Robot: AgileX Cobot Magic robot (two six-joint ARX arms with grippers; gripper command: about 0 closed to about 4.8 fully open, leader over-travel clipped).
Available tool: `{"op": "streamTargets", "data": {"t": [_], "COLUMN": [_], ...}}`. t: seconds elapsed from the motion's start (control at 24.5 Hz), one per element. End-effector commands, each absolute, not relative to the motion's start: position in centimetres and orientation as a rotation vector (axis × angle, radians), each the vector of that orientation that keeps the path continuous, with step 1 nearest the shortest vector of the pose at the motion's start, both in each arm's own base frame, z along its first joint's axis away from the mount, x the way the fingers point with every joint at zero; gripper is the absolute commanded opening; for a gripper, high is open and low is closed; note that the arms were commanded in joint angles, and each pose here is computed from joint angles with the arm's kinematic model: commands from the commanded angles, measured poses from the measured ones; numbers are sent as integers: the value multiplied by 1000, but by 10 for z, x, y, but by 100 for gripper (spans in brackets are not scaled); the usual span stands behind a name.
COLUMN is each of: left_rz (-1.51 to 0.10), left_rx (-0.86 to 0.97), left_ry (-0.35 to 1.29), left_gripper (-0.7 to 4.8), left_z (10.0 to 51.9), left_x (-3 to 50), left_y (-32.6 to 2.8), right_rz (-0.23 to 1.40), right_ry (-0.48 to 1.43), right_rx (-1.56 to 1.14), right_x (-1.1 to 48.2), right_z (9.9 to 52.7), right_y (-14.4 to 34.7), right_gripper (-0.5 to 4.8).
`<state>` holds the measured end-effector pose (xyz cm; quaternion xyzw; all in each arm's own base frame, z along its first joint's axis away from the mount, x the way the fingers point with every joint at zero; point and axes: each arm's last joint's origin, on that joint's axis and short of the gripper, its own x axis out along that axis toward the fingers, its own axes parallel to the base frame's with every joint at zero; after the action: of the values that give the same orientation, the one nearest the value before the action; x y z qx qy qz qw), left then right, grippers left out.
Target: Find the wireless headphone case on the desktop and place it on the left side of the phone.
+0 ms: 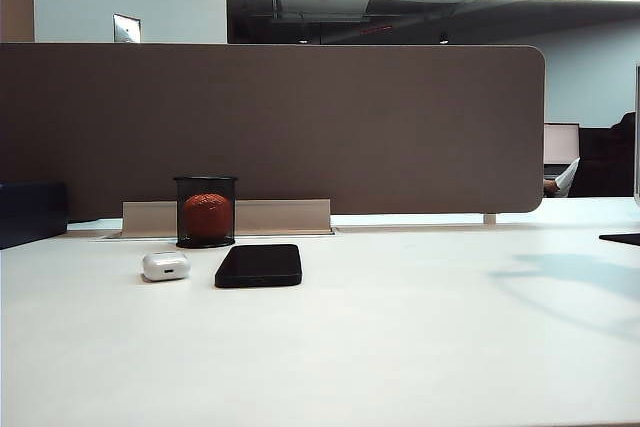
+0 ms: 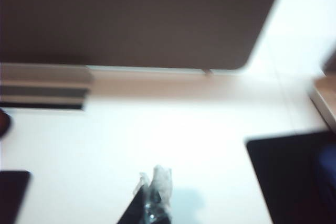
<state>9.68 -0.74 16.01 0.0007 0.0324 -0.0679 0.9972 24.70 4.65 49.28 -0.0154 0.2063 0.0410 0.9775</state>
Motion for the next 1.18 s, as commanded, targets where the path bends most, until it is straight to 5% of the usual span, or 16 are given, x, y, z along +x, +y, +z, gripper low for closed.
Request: {"op": "streamTargets", "data": {"t": [0.04, 1.18], "left_rz": [-130, -124], "left_rx": [0, 0], "left_ry": [48, 1], "left_gripper": [-5, -6], "left_z": [163, 167], "left_x": [97, 97], "left_y": [-7, -7], "right_rz": [84, 116], "right_ry": [383, 78], "right_rx": [-17, 72], "right_x": [229, 90], "right_z": [487, 268], "right_y": [36, 12], "right_gripper": [-4, -4]}}
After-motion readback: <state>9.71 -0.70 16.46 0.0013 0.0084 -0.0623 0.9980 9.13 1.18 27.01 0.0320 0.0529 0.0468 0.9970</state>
